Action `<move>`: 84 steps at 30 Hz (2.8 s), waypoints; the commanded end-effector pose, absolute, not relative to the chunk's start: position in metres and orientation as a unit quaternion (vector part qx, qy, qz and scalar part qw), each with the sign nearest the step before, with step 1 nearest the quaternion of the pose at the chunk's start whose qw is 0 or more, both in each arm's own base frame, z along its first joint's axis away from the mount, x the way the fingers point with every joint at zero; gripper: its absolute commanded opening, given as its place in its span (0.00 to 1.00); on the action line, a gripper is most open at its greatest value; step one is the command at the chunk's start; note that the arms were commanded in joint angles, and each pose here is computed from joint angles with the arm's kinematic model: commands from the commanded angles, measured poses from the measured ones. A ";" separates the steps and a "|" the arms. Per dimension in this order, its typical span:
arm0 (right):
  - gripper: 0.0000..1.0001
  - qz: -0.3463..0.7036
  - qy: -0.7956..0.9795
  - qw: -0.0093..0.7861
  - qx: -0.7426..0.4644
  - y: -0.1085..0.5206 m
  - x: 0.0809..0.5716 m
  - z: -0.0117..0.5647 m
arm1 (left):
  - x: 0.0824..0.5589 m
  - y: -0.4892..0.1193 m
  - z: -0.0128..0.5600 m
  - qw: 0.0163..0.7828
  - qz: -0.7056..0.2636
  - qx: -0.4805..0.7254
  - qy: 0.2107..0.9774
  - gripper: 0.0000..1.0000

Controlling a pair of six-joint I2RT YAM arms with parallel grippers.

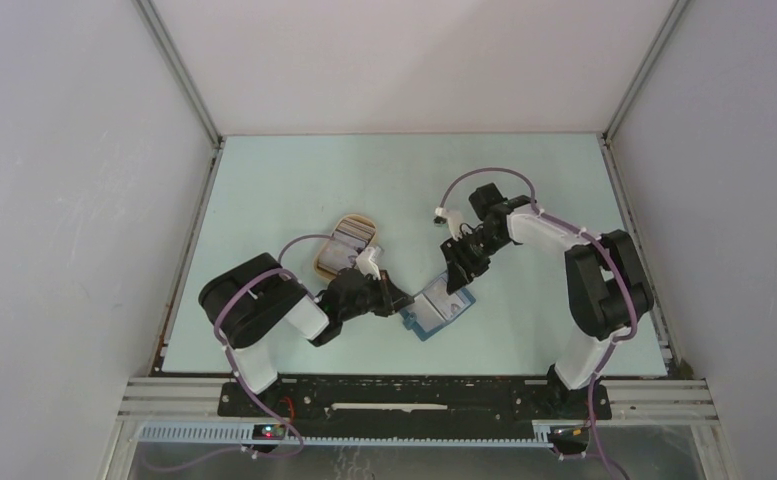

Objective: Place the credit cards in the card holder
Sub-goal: Open the card holder at the center of the board.

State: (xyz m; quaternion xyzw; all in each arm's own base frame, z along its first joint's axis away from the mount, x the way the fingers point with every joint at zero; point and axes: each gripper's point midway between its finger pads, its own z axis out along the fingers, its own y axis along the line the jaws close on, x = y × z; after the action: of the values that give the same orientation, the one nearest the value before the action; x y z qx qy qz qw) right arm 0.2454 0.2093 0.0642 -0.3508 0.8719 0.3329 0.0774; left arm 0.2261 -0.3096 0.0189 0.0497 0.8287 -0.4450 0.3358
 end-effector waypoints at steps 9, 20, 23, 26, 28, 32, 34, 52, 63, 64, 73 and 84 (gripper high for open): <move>0.52 0.310 0.892 0.043 -0.328 0.209 0.247 0.038 | 0.220 -0.313 0.012 0.327 -0.441 0.072 0.832 0.00; 0.40 0.410 0.857 0.015 -0.312 0.230 0.230 0.065 | 0.219 -0.314 0.015 0.329 -0.448 0.074 0.828 0.00; 0.40 0.445 0.845 0.013 -0.295 0.232 0.231 0.075 | 0.218 -0.315 0.017 0.331 -0.453 0.073 0.825 0.00; 0.40 0.484 0.829 0.010 -0.280 0.236 0.229 0.088 | 0.217 -0.315 0.021 0.333 -0.461 0.070 0.819 0.00; 0.38 0.499 0.822 0.007 -0.275 0.239 0.228 0.091 | 0.217 -0.317 0.026 0.334 -0.470 0.067 0.814 0.01; 0.32 0.521 0.812 -0.010 -0.263 0.244 0.223 0.093 | 0.215 -0.319 0.037 0.338 -0.490 0.061 0.801 0.05; 0.26 0.514 0.817 -0.017 -0.262 0.245 0.223 0.087 | 0.215 -0.319 0.042 0.340 -0.497 0.060 0.796 0.08; 0.04 0.549 0.797 -0.057 -0.244 0.262 0.211 0.085 | 0.211 -0.321 0.064 0.341 -0.557 0.041 0.756 0.30; 0.00 0.561 0.791 -0.084 -0.230 0.267 0.205 0.079 | 0.212 -0.318 0.067 0.347 -0.555 0.035 0.755 0.46; 0.00 0.562 0.790 -0.086 -0.229 0.267 0.205 0.079 | 0.212 -0.318 0.067 0.349 -0.555 0.034 0.754 0.48; 0.00 0.572 0.785 -0.097 -0.218 0.269 0.204 0.077 | 0.215 -0.319 0.059 0.339 -0.551 0.020 0.762 0.55; 0.00 0.540 0.812 -0.074 -0.209 0.257 0.219 0.067 | 0.222 -0.313 0.036 0.329 -0.525 0.006 0.785 0.43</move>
State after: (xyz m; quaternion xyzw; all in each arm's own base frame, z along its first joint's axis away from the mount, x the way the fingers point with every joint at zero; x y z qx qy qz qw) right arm 0.2069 0.2569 0.0672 -0.1995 0.8020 0.5548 -0.0963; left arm 0.2135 -0.3191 0.0504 0.0195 0.7711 -0.5468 0.3258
